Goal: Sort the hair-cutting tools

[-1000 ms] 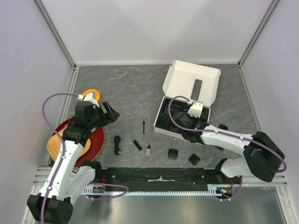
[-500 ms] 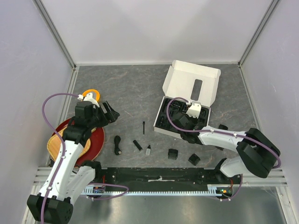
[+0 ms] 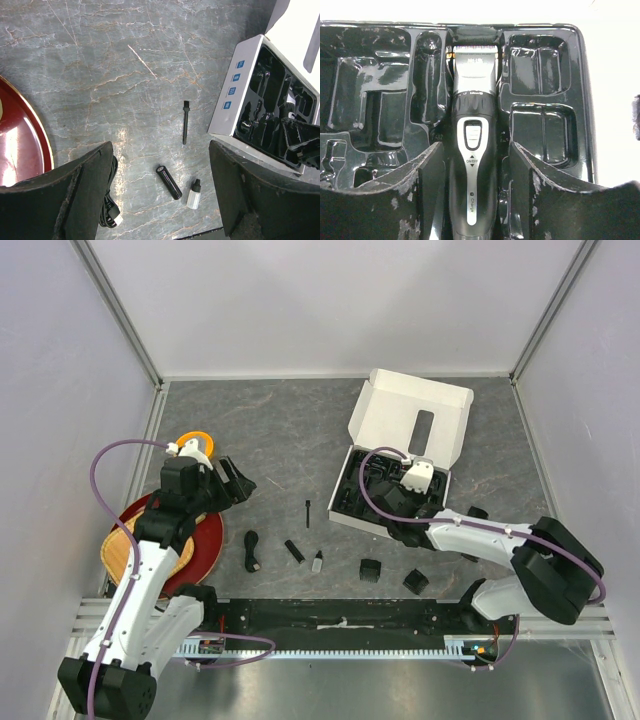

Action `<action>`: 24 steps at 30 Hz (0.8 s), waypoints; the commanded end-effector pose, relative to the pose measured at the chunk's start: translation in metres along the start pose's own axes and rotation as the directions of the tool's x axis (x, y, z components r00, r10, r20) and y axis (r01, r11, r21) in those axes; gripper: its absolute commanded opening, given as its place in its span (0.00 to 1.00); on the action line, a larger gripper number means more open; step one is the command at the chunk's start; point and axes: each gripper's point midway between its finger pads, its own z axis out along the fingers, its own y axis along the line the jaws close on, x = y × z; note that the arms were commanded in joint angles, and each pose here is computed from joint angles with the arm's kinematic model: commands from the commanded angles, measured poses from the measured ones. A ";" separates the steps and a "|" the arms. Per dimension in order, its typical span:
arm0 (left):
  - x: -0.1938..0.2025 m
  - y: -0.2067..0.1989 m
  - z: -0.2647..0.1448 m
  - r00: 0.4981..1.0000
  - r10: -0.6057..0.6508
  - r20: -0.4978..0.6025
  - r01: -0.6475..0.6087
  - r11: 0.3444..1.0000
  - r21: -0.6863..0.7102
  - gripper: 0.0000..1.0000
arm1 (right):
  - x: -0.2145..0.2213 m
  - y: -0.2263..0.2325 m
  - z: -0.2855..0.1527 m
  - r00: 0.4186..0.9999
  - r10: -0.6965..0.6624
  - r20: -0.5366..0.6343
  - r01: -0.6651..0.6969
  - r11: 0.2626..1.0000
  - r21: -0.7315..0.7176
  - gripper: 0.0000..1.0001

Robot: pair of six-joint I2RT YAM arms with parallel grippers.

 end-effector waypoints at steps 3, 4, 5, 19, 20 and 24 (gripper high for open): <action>-0.007 -0.007 -0.001 0.999 0.035 0.028 -0.036 0.999 0.035 0.84 | -0.032 0.006 -0.012 0.999 0.042 0.034 -0.042 0.999 -0.019 0.68; -0.007 -0.007 -0.001 0.999 0.037 0.028 -0.038 0.999 0.034 0.84 | -0.036 0.008 -0.014 0.998 0.044 0.037 -0.043 0.999 -0.025 0.69; -0.007 -0.007 -0.002 0.999 0.037 0.032 -0.038 0.999 0.036 0.84 | -0.038 0.009 -0.016 0.998 0.045 0.034 -0.044 0.999 -0.029 0.69; -0.006 -0.007 -0.002 0.999 0.036 0.032 -0.037 0.999 0.036 0.84 | -0.035 0.013 -0.029 0.994 0.056 -0.098 -0.060 0.997 -0.047 0.33; -0.006 -0.007 -0.002 0.999 0.034 0.029 -0.035 0.999 0.036 0.84 | -0.030 0.013 -0.029 0.992 0.055 -0.117 -0.061 0.997 -0.052 0.31; -0.006 -0.007 -0.002 0.999 0.034 0.032 -0.035 0.999 0.036 0.84 | -0.005 0.009 -0.027 0.980 0.039 -0.197 -0.048 0.998 -0.038 0.30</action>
